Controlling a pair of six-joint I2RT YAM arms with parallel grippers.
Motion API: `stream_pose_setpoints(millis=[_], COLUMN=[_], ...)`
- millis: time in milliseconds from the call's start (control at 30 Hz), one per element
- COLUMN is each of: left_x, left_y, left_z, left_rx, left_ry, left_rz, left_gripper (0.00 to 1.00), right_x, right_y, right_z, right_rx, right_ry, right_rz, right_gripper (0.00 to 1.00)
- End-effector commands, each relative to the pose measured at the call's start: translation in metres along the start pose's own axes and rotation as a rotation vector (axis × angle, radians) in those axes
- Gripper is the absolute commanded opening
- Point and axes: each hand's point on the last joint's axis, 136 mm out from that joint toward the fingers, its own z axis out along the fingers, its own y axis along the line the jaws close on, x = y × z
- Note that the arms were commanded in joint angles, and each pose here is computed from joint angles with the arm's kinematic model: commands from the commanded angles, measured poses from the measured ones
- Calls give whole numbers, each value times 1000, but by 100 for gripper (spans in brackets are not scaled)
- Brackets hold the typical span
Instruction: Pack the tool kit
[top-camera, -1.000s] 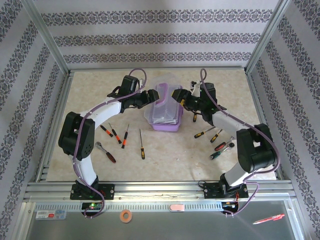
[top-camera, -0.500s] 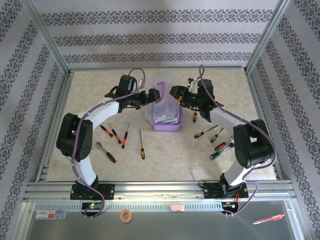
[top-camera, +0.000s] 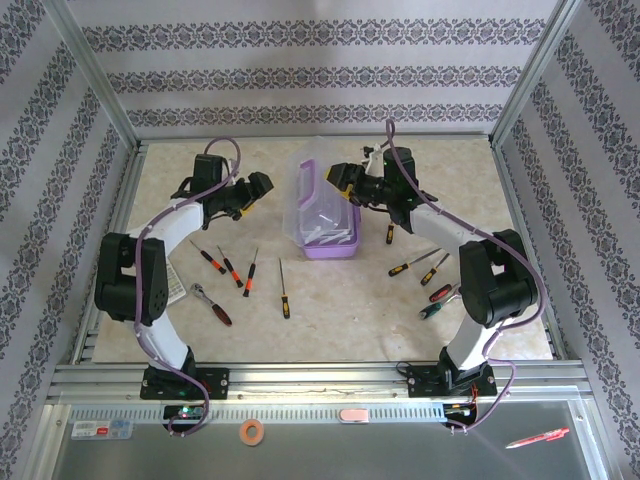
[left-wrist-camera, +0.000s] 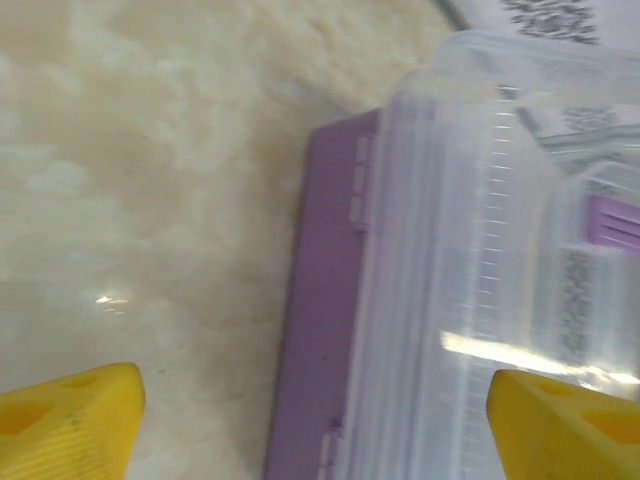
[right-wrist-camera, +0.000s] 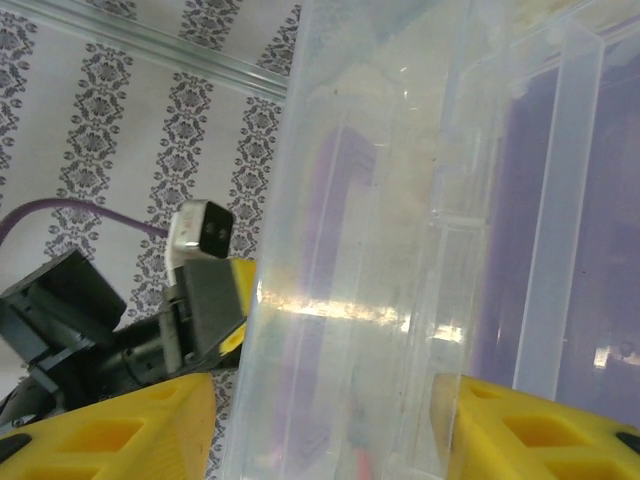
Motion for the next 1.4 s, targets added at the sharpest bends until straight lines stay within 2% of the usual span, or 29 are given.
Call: stream_pose_setpoints(millis=[0,200,833,1100,1367], left_x=[4,14,20,18,11], left_y=[34,41,36,59,90], left_z=[5,20,23,18,5], left_rx=[-165,-159,-82,-170,-277], left_ry=[36,107,111,74,49], left_rz=[-22,-24,-6,-47,-77], left_gripper=[88,87,88,88,90], right_x=[-2,3,14,30,40], right_y=[23,36,82,100,94], right_z=[4,13,53,71,87], right_rx=[-31,-25,-4,69,100], right_ry=[14,22,60,125,145], right_rz=[-69,-103,-197,-298,-303], right_gripper=[59,59,59,60,60])
